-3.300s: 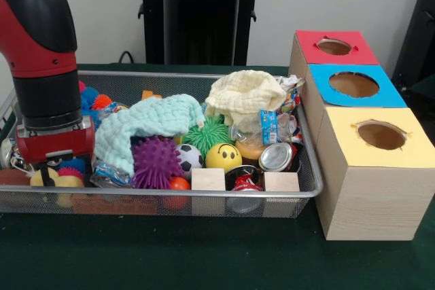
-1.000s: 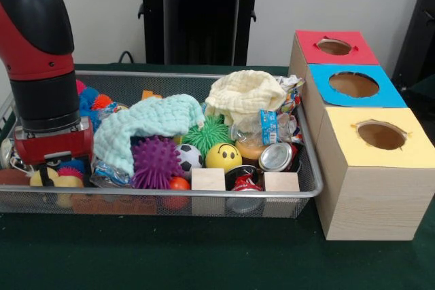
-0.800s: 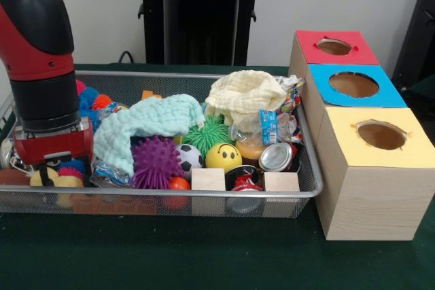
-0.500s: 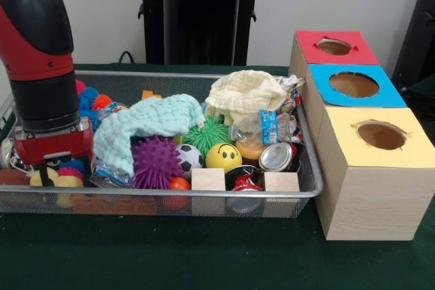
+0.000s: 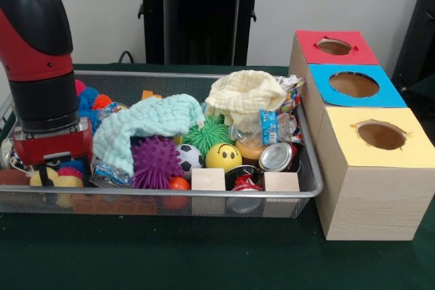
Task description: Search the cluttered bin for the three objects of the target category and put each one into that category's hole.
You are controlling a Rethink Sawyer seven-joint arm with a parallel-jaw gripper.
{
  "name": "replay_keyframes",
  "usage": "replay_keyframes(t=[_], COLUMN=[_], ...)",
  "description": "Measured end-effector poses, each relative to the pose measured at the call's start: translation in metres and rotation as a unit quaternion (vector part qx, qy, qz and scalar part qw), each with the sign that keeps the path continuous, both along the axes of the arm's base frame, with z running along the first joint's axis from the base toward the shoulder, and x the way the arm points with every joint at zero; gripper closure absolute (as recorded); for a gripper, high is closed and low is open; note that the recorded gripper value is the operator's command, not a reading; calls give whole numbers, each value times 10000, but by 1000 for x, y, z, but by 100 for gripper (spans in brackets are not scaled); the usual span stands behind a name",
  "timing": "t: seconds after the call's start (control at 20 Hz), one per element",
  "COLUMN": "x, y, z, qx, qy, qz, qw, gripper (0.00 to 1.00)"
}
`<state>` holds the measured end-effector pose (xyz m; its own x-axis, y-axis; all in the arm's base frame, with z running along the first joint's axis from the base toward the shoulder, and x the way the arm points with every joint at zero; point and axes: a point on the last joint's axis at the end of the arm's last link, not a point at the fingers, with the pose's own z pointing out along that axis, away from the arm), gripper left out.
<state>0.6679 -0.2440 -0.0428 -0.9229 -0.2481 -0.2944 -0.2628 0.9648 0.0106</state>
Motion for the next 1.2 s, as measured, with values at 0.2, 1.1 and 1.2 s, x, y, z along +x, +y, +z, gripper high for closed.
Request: replay_keyframes(t=[0.2,1.1,1.2], x=[0,2,2], y=[0,-1,-1], z=[0,0,0], qx=[6,12,12], qy=[8,83,83], qz=[-8,-26,-26], qw=[10000,10000,10000], gripper=[0,0,0])
